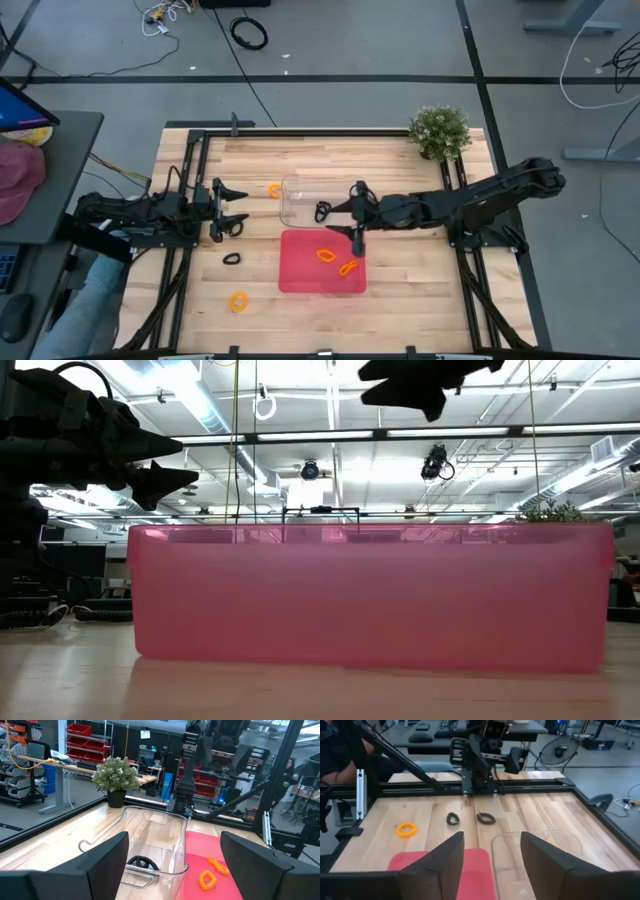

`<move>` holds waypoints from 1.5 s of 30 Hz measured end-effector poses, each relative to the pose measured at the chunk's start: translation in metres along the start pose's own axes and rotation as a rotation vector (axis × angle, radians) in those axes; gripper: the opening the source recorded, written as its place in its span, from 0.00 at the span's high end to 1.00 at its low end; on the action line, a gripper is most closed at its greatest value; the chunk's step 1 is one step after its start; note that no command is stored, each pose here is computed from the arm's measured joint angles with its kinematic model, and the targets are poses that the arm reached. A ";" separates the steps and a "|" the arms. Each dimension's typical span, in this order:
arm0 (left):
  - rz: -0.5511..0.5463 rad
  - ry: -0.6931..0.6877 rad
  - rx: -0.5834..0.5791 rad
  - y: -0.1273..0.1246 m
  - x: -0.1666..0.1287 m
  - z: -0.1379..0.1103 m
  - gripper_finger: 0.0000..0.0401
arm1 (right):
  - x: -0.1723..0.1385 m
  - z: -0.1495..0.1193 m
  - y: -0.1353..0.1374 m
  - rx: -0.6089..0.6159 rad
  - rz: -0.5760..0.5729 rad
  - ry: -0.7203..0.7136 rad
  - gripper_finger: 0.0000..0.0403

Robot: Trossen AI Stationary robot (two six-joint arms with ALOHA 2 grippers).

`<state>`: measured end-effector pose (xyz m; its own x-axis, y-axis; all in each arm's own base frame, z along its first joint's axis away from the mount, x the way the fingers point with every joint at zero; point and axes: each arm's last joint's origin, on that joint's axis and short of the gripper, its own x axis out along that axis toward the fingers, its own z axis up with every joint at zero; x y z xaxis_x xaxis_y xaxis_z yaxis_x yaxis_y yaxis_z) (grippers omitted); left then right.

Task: Sort spring keychains
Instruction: Put the yellow spring keychain into the red bin

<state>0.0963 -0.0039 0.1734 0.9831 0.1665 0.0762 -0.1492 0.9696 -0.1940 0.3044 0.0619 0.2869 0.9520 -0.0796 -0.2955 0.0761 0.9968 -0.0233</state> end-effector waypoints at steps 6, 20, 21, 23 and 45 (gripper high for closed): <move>0.000 0.000 0.000 0.000 0.000 0.000 0.20 | -0.034 -0.021 -0.013 0.040 0.005 -0.098 0.51; 0.000 0.000 0.000 0.000 0.000 0.000 0.20 | -0.129 -0.090 -0.049 0.179 0.022 -0.414 0.51; 0.000 0.000 0.000 0.000 0.000 0.000 0.20 | -0.133 -0.095 -0.050 0.182 0.023 -0.424 0.51; 0.000 0.000 0.000 0.000 0.000 0.000 0.20 | -0.140 -0.102 -0.053 0.190 0.026 -0.456 0.51; 0.000 0.000 0.000 0.000 0.000 0.000 0.20 | -0.185 -0.121 -0.066 0.189 0.057 -0.656 0.51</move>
<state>0.0963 -0.0039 0.1733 0.9831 0.1666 0.0763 -0.1493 0.9696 -0.1940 0.0875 0.0110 0.2279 0.9343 -0.0697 0.3495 0.0138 0.9870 0.1600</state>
